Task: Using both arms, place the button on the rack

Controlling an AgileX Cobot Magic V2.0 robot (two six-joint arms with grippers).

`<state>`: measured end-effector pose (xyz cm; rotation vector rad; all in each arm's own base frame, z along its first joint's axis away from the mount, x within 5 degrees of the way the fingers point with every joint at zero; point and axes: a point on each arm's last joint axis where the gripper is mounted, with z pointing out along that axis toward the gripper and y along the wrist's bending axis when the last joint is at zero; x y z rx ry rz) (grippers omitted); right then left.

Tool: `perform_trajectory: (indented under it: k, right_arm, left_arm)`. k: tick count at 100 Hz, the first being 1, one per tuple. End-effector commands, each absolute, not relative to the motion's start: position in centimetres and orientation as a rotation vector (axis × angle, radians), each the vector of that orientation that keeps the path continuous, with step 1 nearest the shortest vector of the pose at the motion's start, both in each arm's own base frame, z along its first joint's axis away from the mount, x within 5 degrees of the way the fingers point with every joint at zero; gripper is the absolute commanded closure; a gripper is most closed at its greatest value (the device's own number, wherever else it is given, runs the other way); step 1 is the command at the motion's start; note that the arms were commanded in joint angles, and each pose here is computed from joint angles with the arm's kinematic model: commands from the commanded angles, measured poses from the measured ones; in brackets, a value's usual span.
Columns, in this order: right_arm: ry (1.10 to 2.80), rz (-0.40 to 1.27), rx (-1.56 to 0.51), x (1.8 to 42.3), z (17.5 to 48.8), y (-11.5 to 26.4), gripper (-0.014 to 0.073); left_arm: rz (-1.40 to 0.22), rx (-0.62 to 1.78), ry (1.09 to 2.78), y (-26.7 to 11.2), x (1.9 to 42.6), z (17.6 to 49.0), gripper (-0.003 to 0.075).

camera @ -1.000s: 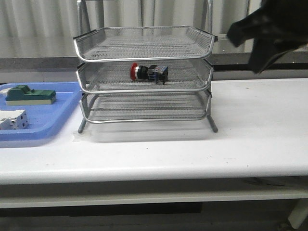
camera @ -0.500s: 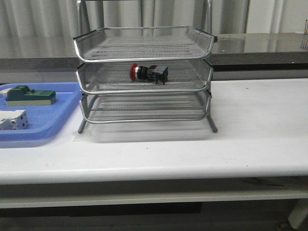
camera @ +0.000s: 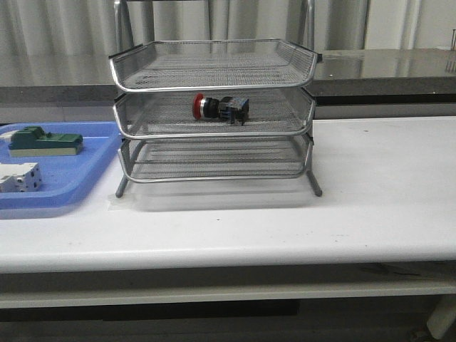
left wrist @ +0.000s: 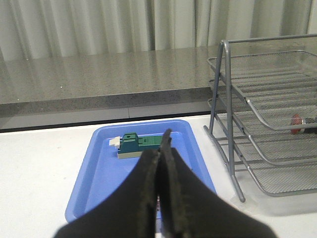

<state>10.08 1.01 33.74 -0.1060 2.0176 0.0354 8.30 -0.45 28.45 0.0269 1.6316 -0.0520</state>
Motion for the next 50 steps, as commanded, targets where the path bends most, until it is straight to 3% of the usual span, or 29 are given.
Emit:
perform_trajectory:
  k: [1,28,50]
  right_arm:
    - [1.934,0.029,-0.110,10.25,34.99,0.98,0.0660]
    - [1.915,0.004,-0.121,10.31,35.14,0.88,0.0660]
    - [1.767,0.013,-0.151,10.36,34.50,1.10,0.0660]
  left_arm:
    - [-0.054,-0.006,1.530,-0.27,8.34,30.13,0.0741]
    - [-0.054,-0.006,1.530,-0.27,8.34,30.13,0.0741]
    - [-0.054,-0.006,1.530,-0.27,8.34,30.13,0.0741]
